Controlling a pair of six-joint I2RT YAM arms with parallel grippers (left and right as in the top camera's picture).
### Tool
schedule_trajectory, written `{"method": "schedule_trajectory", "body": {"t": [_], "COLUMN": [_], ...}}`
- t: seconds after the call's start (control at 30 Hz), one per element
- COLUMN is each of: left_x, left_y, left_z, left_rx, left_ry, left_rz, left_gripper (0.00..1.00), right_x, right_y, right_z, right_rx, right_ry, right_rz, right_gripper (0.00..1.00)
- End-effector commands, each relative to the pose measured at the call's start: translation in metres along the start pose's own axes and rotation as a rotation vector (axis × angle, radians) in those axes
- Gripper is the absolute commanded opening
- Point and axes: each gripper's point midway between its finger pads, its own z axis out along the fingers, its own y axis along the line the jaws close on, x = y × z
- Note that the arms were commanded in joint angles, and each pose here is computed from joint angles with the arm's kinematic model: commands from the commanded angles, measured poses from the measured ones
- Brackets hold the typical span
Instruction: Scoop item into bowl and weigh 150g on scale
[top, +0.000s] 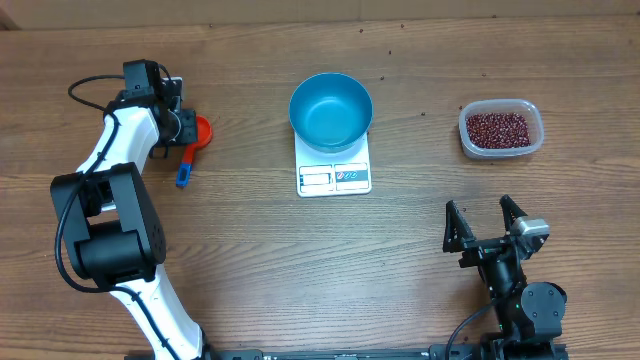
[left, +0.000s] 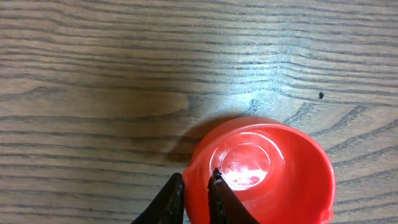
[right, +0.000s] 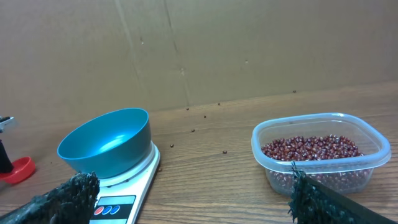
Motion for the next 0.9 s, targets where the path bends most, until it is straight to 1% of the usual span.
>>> {"method": "schedule_trajectory", "body": {"t": [0.0, 0.2, 0.3, 0.43, 0.5, 0.6, 0.7, 0.73, 0.8, 0.87], "left_x": [-0.006, -0.006, -0.005, -0.009, -0.009, -0.009, -0.004, -0.002, 0.003, 0.004], "left_y": [0.001, 0.001, 0.001, 0.001, 0.001, 0.001, 0.001, 0.001, 0.0, 0.001], "left_z": [0.002, 0.006, 0.008, 0.008, 0.008, 0.01, 0.02, 0.023, 0.028, 0.031], "left_rx": [-0.006, -0.007, -0.007, -0.007, -0.007, -0.007, -0.003, -0.002, -0.001, -0.001], "left_ry": [-0.014, -0.015, -0.012, -0.027, -0.029, -0.031, -0.012, -0.004, 0.011, 0.017], "left_rz": [0.004, 0.004, 0.004, 0.004, 0.004, 0.005, 0.004, 0.003, 0.003, 0.003], "left_gripper": [0.17, 0.27, 0.27, 0.21, 0.2, 0.21, 0.26, 0.26, 0.22, 0.13], "right_x": [0.002, 0.002, 0.002, 0.002, 0.002, 0.002, 0.002, 0.002, 0.002, 0.002], "right_y": [-0.001, -0.001, -0.001, -0.001, -0.001, -0.001, -0.001, -0.001, -0.001, -0.001], "right_z": [0.0, 0.0, 0.0, 0.0, 0.0, 0.0, 0.0, 0.0, 0.0, 0.0], "right_rx": [0.003, 0.003, 0.003, 0.003, 0.003, 0.003, 0.003, 0.003, 0.003, 0.003], "right_ry": [-0.003, -0.003, -0.003, -0.003, -0.003, -0.003, -0.003, -0.003, -0.003, -0.003], "right_rz": [0.005, 0.005, 0.006, 0.005, 0.005, 0.005, 0.005, 0.005, 0.005, 0.005], "right_gripper": [1.0, 1.0, 1.0, 1.0, 1.0, 1.0, 1.0, 1.0, 1.0, 1.0]}}
